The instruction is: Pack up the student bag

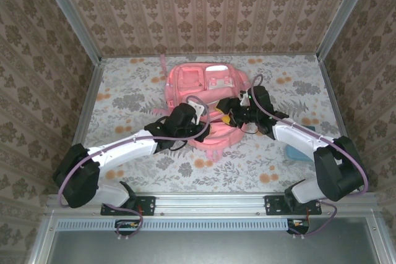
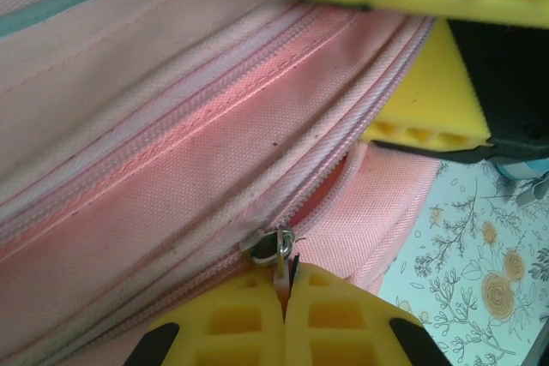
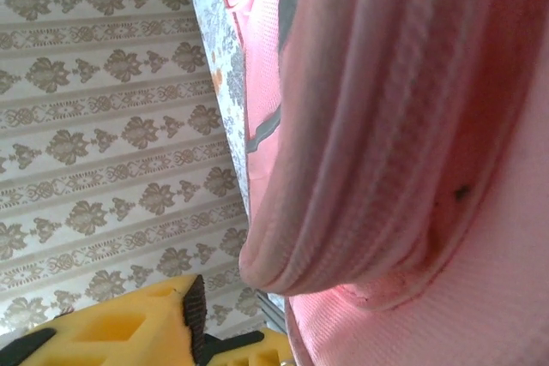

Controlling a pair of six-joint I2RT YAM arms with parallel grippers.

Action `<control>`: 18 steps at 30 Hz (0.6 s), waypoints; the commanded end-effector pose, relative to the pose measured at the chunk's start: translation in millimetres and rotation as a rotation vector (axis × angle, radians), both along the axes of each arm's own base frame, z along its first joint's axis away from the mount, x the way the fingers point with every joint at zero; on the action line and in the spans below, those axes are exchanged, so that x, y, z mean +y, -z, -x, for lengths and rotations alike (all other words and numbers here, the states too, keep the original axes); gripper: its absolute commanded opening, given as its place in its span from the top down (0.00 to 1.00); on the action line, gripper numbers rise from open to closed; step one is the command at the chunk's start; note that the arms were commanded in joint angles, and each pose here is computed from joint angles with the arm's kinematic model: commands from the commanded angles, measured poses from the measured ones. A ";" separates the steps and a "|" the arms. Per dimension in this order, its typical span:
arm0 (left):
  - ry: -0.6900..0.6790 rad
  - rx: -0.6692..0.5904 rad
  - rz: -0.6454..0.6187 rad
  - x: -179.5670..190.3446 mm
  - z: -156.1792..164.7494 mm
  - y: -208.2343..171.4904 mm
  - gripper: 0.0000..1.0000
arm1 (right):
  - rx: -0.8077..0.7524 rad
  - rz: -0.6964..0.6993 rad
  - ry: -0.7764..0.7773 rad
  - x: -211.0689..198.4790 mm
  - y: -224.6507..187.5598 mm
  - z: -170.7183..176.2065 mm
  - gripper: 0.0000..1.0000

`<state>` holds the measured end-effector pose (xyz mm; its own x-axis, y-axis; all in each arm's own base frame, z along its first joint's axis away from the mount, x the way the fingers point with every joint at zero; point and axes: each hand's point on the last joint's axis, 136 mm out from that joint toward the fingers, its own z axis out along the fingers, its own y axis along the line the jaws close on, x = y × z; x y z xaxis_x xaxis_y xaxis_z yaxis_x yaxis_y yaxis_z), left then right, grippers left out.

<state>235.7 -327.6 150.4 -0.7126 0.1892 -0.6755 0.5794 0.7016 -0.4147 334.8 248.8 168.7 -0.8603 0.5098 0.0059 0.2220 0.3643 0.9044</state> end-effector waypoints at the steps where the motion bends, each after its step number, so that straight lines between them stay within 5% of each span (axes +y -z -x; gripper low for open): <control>1: 0.069 -0.091 0.095 -22.5 -2.0 -37.7 1.00 | -0.003 -0.024 0.050 1.6 -5.7 -4.2 0.58; 7: 0.016 -0.125 -0.026 6.8 -5.8 -25.4 1.00 | -0.047 -0.027 0.093 -13.4 -20.8 -4.5 0.84; 18: -0.161 -0.137 -0.104 95.4 -22.1 6.2 1.00 | -0.094 -0.077 0.115 -42.1 -51.5 -9.1 0.88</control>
<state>246.1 -257.7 148.4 -0.6564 0.1665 -0.7358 0.5493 0.7740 -0.3149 337.0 218.3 199.6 -0.8168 0.5770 -0.0026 0.2053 0.2950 0.9332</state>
